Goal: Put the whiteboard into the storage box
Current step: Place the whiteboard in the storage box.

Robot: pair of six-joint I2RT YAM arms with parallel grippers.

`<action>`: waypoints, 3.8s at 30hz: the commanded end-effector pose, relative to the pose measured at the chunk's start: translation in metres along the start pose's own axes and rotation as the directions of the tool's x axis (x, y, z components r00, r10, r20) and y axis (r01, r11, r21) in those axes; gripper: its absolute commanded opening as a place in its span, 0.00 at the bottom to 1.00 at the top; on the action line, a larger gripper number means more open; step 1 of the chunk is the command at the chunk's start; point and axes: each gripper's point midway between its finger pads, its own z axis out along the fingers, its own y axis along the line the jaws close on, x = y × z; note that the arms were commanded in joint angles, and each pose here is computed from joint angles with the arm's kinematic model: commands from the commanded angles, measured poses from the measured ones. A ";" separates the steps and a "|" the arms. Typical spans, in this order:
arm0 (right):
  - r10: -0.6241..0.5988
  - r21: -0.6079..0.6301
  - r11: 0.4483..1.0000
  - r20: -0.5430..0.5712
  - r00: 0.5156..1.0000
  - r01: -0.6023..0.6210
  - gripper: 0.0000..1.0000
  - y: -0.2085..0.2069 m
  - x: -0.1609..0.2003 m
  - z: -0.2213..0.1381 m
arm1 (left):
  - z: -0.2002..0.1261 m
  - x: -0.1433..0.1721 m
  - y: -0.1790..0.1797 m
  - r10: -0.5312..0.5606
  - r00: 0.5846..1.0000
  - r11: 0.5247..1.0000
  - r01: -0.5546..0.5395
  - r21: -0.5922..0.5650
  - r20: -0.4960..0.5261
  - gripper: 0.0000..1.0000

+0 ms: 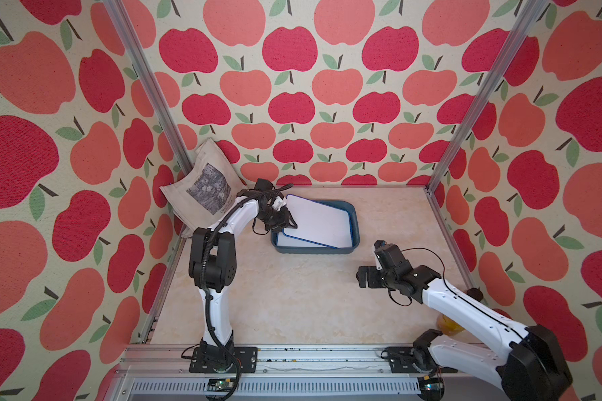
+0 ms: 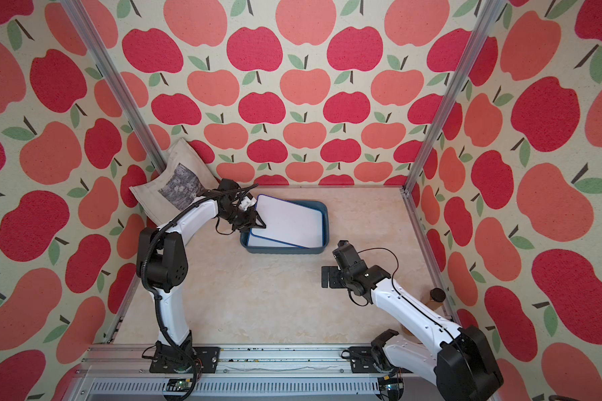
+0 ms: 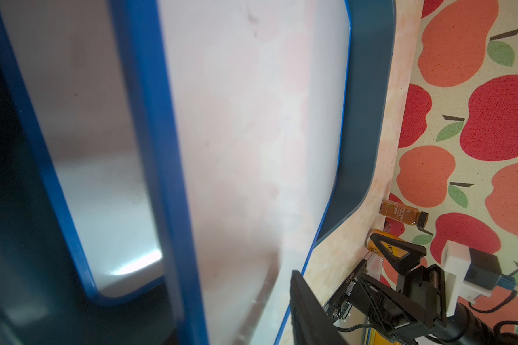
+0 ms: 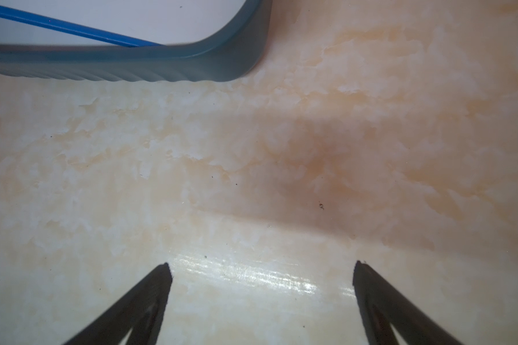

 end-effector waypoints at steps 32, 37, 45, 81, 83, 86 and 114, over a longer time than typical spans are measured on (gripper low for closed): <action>0.036 -0.036 0.999 -0.024 0.999 -0.037 0.99 0.005 0.005 0.005 | 0.024 0.020 0.042 -0.053 0.995 0.989 0.042 -0.142 -0.079 0.42; 0.038 -0.043 0.998 -0.030 0.999 -0.039 0.99 0.006 0.007 0.008 | 0.028 0.021 0.047 -0.066 0.994 0.984 0.050 -0.170 -0.089 0.42; 0.041 -0.050 0.998 -0.039 0.998 -0.043 0.99 0.008 0.008 0.012 | 0.031 0.023 0.058 -0.086 0.992 0.967 0.060 -0.249 -0.096 0.42; 0.018 -0.036 0.999 -0.064 0.998 -0.020 0.99 0.008 0.008 0.023 | 0.043 0.028 0.071 -0.058 0.997 0.870 0.024 -0.492 -0.054 0.43; 0.011 -0.031 0.999 -0.064 0.998 -0.013 0.99 0.008 0.006 0.024 | 0.043 0.028 0.071 -0.060 0.997 0.868 0.028 -0.496 -0.049 0.43; 0.000 -0.020 1.000 -0.063 0.998 -0.001 0.99 0.008 0.003 0.025 | 0.044 0.027 0.071 -0.060 0.997 0.866 0.032 -0.499 -0.040 0.43; -0.131 0.101 0.986 -0.026 0.991 0.133 0.99 0.001 -0.034 0.026 | -0.043 -0.004 0.033 0.191 0.939 0.821 0.007 -0.570 0.287 0.43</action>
